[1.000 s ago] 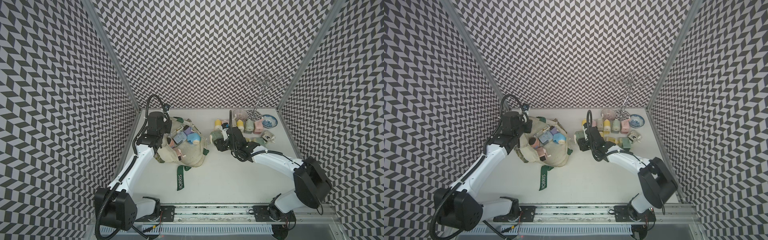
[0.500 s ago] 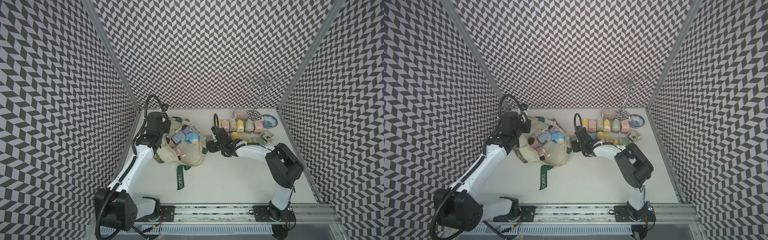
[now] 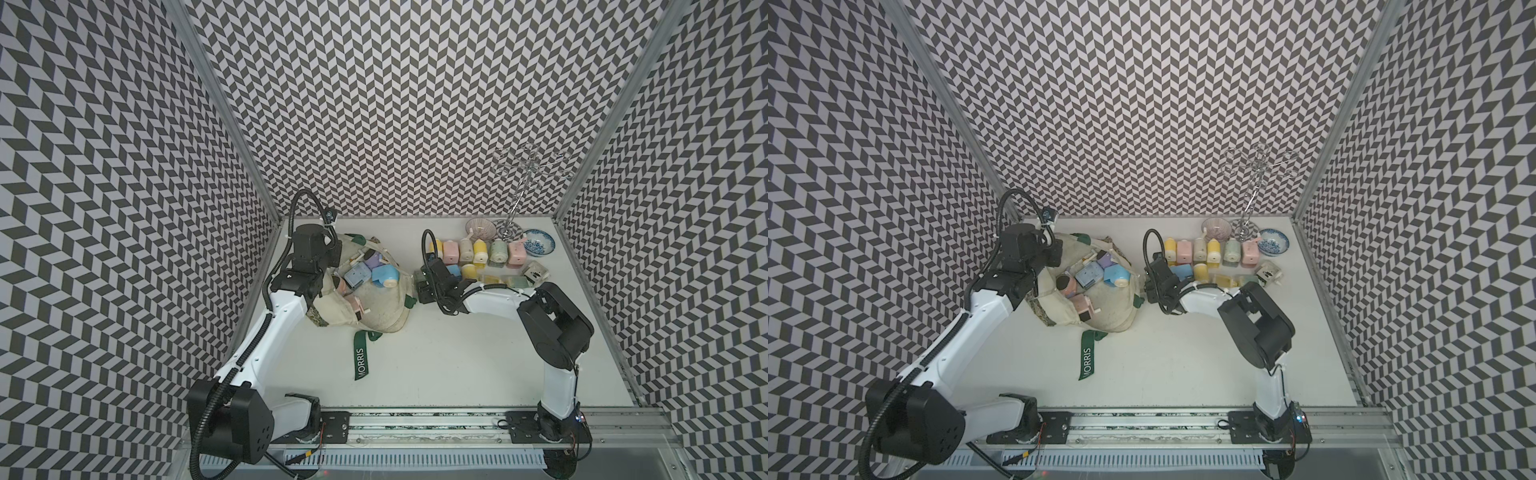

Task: Take out the pencil sharpeners from the tote bags
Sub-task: Place the pencil sharpener at the center of the board.

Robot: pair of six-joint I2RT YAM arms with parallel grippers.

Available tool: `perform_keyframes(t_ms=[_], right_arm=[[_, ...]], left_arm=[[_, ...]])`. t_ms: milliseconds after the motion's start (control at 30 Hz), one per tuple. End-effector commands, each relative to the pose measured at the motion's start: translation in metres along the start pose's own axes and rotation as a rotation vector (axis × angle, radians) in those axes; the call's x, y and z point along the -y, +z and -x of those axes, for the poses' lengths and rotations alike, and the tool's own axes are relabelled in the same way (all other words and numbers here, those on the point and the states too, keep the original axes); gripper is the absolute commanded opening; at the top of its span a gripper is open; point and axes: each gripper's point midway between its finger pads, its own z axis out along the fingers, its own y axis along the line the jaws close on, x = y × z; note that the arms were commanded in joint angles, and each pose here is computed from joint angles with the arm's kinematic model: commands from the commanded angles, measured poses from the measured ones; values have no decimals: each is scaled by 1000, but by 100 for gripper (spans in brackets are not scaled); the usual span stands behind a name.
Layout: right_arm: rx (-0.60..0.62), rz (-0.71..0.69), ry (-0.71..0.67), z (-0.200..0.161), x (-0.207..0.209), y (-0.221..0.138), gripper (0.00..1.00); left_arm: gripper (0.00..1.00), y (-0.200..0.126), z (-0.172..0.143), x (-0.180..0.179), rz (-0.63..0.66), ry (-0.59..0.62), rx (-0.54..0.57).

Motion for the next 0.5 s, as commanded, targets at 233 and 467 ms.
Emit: perform_keyframes(t_ms=[233,467], right_arm=[[83,81,27,35,-18,-38,80],[219,120,-2,70,-7,-118,90]], left_arm=[[0,-15,36,2,-22,-16,122],[0,-16,36,6,-35,-7,120]])
